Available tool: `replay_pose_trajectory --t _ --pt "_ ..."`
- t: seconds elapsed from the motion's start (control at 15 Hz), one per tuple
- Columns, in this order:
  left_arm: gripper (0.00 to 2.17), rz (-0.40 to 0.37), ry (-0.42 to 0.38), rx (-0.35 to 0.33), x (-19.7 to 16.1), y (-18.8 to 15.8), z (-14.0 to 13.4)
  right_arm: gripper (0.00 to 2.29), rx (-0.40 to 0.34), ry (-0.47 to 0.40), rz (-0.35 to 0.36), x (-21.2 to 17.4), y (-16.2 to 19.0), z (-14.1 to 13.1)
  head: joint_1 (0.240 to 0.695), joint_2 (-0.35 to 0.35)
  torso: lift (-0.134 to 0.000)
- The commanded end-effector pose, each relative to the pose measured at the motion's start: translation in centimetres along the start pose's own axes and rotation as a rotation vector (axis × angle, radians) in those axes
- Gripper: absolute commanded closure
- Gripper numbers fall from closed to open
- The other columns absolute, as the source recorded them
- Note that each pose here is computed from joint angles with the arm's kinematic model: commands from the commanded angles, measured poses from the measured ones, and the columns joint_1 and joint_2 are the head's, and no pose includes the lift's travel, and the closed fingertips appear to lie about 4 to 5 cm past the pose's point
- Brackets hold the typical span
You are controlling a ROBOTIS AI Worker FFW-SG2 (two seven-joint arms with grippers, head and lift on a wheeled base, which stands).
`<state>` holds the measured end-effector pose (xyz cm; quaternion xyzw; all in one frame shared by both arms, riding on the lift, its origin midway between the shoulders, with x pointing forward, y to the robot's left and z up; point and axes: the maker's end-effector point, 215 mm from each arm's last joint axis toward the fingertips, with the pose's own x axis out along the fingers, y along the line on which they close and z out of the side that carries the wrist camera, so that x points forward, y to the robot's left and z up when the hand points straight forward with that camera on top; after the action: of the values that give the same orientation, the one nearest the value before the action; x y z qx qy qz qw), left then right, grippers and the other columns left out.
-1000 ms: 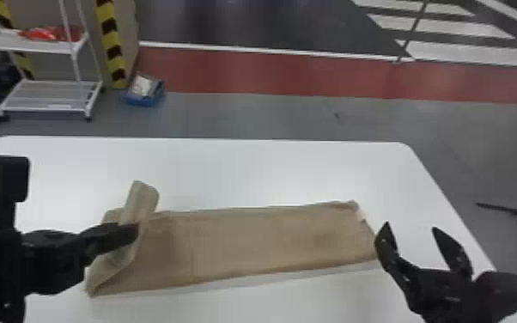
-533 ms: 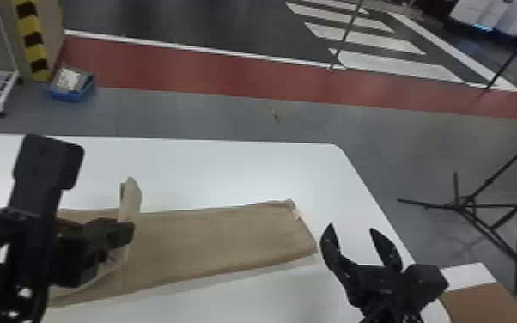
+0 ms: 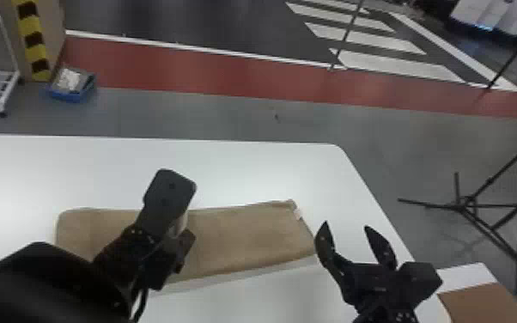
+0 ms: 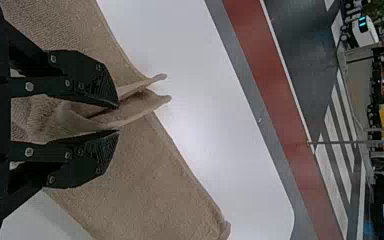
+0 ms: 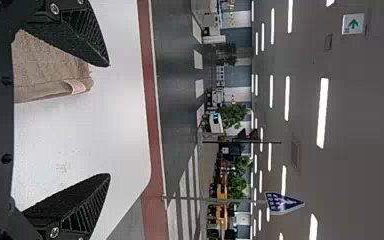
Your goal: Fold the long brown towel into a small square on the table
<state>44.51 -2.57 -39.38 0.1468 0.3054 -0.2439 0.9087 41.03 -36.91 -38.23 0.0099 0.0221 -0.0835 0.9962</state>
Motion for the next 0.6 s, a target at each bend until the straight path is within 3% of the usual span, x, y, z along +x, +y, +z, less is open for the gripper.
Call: replay_pose_trajectory --t 0.0,0.13,0.27,0.47,0.53 --pt "0.03 -0.035 -0.022 -0.009 -1.2 -1.7 0.4 0.1 0.005 -0.009 0.016 0.4 1.0 0.3 0.695 -0.35 -0.112" --pt "0.03 -0.043 -0.054 -0.047 -3.1 -1.8 0.8 0.1 0.003 -0.006 0.051 0.9 3.1 0.3 0.695 -0.35 -0.112" --pt "0.03 -0.014 -0.073 -0.112 -4.7 0.2 0.1 0.1 -0.006 0.017 0.125 1.7 7.4 -0.3 0.695 -0.35 -0.112" --pt "0.03 0.105 -0.18 -0.239 -6.5 8.0 -1.9 0.1 -0.035 0.097 0.248 3.3 15.2 -2.3 0.695 -0.35 -0.112" --pt "0.03 0.135 -0.205 -0.274 -7.2 10.1 -3.0 0.1 -0.045 0.111 0.289 3.6 17.7 -2.7 0.695 -0.291 -0.112"
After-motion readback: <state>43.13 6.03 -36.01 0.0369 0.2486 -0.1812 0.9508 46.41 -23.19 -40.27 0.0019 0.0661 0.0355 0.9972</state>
